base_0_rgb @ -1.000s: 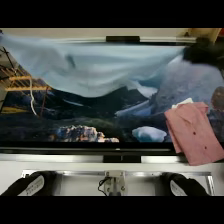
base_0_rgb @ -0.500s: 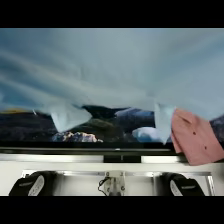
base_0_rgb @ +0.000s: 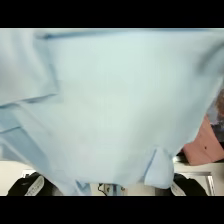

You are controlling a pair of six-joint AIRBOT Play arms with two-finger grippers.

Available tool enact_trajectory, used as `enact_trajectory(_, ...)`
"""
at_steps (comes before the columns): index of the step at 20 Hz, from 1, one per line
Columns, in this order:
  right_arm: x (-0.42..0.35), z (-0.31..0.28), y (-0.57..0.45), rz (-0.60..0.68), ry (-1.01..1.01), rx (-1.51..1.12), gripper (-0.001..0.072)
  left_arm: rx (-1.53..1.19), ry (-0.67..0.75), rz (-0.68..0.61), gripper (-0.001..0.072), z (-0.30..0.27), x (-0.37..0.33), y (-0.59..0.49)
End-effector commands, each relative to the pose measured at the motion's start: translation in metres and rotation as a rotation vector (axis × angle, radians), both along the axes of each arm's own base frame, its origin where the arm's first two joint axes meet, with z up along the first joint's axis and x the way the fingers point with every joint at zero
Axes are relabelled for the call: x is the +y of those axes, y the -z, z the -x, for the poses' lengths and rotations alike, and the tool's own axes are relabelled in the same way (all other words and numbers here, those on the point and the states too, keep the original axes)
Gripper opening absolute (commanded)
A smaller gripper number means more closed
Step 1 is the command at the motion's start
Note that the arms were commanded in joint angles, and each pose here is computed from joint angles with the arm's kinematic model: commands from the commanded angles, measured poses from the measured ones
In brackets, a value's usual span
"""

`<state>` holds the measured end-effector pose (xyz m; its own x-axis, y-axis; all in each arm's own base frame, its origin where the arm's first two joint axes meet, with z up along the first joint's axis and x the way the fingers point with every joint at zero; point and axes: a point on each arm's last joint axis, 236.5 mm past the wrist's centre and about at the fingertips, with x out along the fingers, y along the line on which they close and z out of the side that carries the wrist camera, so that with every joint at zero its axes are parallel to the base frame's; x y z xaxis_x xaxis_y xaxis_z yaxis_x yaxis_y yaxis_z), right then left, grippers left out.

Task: Fold the shirts.

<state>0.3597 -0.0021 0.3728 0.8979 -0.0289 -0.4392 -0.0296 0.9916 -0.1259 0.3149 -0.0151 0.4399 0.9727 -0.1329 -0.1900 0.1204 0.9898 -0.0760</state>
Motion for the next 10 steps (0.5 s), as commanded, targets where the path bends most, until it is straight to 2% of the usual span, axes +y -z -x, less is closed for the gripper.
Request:
enact_trajectory(1,0.010,-0.075,0.140,-0.023,-0.016,0.377,0.0047,0.333,0.021,0.008,0.0028,-0.072,0.012,0.132)
enact_trajectory(5,0.035,-0.150,0.295,-0.133,-0.035,0.614,0.0047,0.526,0.046,0.051,0.0028,-0.160,0.000,0.268)
enact_trajectory(10,0.040,-0.214,0.357,-0.206,0.002,0.520,0.0047,0.516,0.029,0.082,0.0028,-0.253,-0.021,0.359)
